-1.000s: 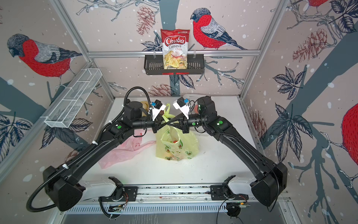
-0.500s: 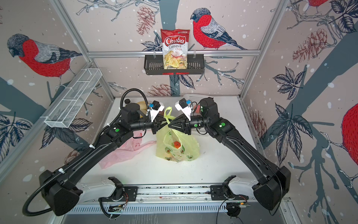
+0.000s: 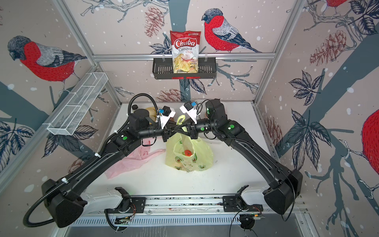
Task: Place the peach into a plastic bag & tie a knot
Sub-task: Cross the plastic bag at the center of the board.
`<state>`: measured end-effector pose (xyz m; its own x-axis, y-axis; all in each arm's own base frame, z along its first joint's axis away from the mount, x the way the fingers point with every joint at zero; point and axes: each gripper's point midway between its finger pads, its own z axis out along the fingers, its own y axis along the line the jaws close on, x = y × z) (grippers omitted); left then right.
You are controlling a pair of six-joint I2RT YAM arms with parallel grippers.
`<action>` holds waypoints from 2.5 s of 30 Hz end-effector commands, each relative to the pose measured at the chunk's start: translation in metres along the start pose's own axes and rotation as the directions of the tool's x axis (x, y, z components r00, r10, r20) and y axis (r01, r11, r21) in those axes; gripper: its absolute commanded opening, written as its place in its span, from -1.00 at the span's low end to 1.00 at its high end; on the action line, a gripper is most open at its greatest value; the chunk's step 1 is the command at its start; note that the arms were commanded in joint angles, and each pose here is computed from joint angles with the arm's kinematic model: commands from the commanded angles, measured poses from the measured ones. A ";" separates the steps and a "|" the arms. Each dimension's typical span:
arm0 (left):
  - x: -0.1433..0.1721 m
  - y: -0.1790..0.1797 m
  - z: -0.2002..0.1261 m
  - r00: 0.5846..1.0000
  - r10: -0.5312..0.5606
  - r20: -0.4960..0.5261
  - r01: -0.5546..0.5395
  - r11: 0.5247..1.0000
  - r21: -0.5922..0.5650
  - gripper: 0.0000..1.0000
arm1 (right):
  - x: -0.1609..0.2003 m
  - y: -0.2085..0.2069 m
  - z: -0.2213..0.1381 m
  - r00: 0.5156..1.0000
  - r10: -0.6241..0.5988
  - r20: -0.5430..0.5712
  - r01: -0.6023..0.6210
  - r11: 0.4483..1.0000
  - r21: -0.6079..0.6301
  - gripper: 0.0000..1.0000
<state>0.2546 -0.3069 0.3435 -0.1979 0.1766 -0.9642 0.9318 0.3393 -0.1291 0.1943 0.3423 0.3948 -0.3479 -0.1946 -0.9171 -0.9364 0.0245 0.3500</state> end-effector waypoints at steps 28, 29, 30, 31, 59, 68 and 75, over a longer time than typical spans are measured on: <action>-0.012 -0.009 0.003 0.998 0.056 -0.026 -0.055 0.998 0.044 -0.48 | -0.005 -0.029 0.011 0.998 0.070 -0.007 -0.069 0.993 0.096 -0.99; -0.013 -0.010 0.003 0.998 0.060 -0.022 -0.059 0.997 0.051 -0.46 | -0.003 -0.029 0.012 0.997 0.079 -0.014 -0.077 0.994 0.077 -0.99; -0.015 -0.013 0.003 0.998 0.064 -0.018 -0.063 0.996 0.064 -0.42 | -0.002 -0.029 0.011 0.996 0.087 -0.017 -0.086 0.995 0.057 -0.99; -0.016 -0.016 0.002 0.998 0.065 -0.015 -0.064 0.995 0.081 -0.38 | -0.001 -0.030 0.010 0.995 0.096 -0.019 -0.095 0.995 0.044 -1.00; -0.026 -0.039 0.006 0.998 0.048 0.035 -0.055 0.967 0.250 -0.10 | -0.008 -0.006 0.008 0.995 0.093 0.022 -0.088 0.981 -0.175 -1.00; -0.036 -0.027 0.005 0.993 0.047 0.107 -0.065 0.984 0.167 -0.10 | -0.019 0.001 0.023 0.987 0.143 0.076 -0.126 0.974 -0.186 -1.00; -0.035 -0.020 0.003 0.989 0.026 0.144 -0.042 0.993 0.113 -0.12 | -0.028 -0.003 0.027 0.967 0.196 0.164 -0.172 0.974 -0.150 -1.00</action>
<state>0.2320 -0.3193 0.3562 -0.1917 0.1423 -0.9711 0.9682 0.1897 -0.1633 0.2099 0.3674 0.3887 -0.5741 -0.1116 -0.8112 -0.8123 -0.0474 0.5814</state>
